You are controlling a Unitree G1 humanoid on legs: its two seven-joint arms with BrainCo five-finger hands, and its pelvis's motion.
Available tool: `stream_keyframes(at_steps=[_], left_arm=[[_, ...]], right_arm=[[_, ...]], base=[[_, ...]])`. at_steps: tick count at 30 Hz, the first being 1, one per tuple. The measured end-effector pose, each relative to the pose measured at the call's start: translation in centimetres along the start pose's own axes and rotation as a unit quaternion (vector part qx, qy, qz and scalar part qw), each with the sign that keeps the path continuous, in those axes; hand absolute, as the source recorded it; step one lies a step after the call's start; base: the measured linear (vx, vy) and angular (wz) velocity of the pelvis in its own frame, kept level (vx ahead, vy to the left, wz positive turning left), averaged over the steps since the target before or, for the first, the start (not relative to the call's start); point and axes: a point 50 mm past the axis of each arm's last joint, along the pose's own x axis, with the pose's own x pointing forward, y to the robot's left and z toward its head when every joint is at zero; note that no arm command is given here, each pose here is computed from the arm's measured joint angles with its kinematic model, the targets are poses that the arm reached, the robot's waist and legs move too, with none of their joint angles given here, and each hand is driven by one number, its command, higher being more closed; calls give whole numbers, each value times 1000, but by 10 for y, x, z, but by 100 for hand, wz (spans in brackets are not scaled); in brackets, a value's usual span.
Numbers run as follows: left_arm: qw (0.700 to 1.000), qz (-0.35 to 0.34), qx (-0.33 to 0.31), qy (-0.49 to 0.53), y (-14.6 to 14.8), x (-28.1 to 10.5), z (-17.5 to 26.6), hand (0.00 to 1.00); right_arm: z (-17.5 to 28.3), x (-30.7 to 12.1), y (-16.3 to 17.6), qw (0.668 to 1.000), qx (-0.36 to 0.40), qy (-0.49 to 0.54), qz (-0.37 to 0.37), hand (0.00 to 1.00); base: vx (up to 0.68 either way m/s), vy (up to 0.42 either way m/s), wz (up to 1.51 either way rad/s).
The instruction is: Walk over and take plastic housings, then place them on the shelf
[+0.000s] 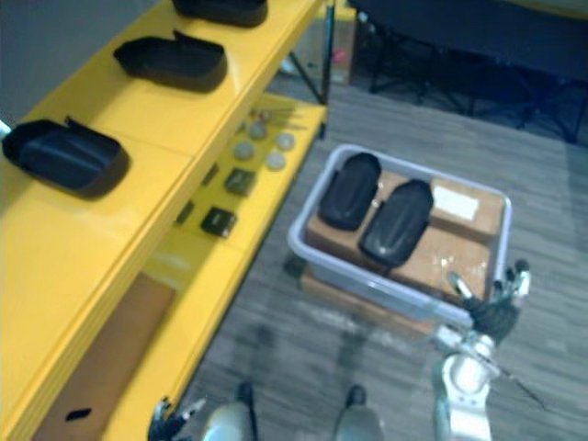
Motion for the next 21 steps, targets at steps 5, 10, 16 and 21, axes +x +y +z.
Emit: stream_keyframes(at_steps=[5,10,16,21], left_arm=[[999,-32,-3,-24,-13,5,16,0],[997,-55,9,-55,-22,12,37,0],[996,-82,14,-37,-34,10,31,0],[995,-95,14,-25,-42,8,25,0]], right_arm=[[-12,21,-3,998,15,24,-62,0],[20,97,-6,981,68,5,-181,0],[85,167,-8,973,62,-22,-220,0],[113,191,-22,968,30,-5,-248,0]], base=[[-40,42,30],[-40,28,31],[-42,26,18],[-52,20,7]])
